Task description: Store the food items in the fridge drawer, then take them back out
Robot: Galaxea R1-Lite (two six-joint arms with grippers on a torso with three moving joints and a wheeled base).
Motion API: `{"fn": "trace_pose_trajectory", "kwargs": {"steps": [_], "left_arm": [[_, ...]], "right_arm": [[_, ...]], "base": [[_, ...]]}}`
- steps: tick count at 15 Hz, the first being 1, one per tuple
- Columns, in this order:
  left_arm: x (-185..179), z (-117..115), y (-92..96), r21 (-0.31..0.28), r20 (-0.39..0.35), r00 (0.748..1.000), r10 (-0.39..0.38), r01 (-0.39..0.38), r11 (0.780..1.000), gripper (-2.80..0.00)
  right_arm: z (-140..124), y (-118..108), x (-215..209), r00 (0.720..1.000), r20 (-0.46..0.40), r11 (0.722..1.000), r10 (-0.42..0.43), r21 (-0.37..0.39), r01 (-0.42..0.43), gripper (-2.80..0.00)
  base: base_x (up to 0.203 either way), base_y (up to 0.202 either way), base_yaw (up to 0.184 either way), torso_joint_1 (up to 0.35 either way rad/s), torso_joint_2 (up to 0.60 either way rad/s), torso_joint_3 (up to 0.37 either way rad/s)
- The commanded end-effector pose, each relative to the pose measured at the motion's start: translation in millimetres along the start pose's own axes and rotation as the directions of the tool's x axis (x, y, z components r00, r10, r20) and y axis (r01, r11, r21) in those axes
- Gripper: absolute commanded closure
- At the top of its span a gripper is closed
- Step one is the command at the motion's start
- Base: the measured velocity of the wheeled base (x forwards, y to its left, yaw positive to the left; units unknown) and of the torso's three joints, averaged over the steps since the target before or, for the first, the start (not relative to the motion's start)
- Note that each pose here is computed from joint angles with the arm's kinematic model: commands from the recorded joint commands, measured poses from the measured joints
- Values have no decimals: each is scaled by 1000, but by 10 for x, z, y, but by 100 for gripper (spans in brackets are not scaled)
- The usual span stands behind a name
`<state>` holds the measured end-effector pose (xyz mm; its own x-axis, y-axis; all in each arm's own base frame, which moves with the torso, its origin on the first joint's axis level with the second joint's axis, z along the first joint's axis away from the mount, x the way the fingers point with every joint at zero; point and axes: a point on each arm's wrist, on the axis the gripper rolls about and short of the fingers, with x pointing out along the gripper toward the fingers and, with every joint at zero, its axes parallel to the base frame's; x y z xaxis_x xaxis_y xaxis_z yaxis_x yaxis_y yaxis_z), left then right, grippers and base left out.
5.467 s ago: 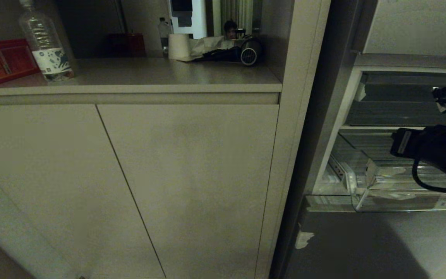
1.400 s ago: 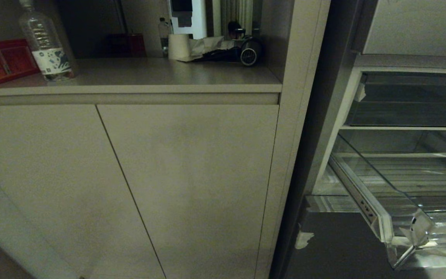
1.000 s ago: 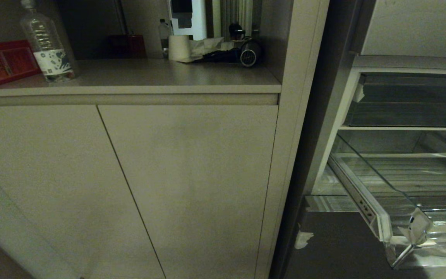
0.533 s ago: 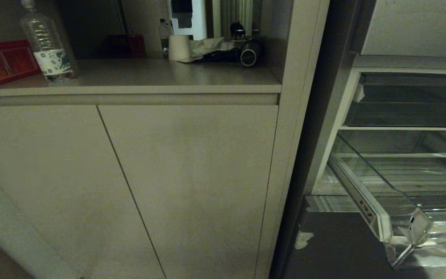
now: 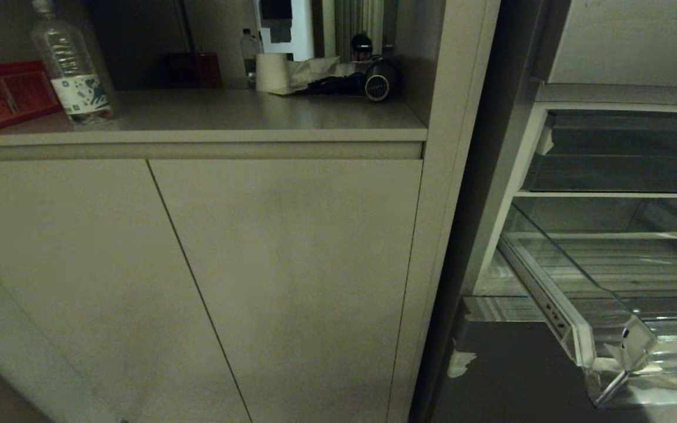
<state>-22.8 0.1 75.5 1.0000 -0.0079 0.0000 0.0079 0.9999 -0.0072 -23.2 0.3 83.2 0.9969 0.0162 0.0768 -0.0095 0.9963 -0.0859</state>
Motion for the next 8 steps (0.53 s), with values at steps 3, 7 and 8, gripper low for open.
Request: {"fn": "trace_pose_trajectory", "kwargs": {"steps": [3,7,8], "left_arm": [[1,0,0,0,-2,1000,0,0,1000,0],[1,0,0,0,-1,1000,0,0,1000,0],[1,0,0,0,-1,1000,0,0,1000,0]], "right_arm": [[-84,7,18,1000,-28,1000,2,7,-1,0],[-83,4,18,1000,-27,999,-11,38,12,0],[-83,3,18,1000,-27,999,-12,43,14,0]], "base": [[0,0,0,0,0,0],[0,0,0,0,0,0],[3,12,-62,-1,3,2]]}}
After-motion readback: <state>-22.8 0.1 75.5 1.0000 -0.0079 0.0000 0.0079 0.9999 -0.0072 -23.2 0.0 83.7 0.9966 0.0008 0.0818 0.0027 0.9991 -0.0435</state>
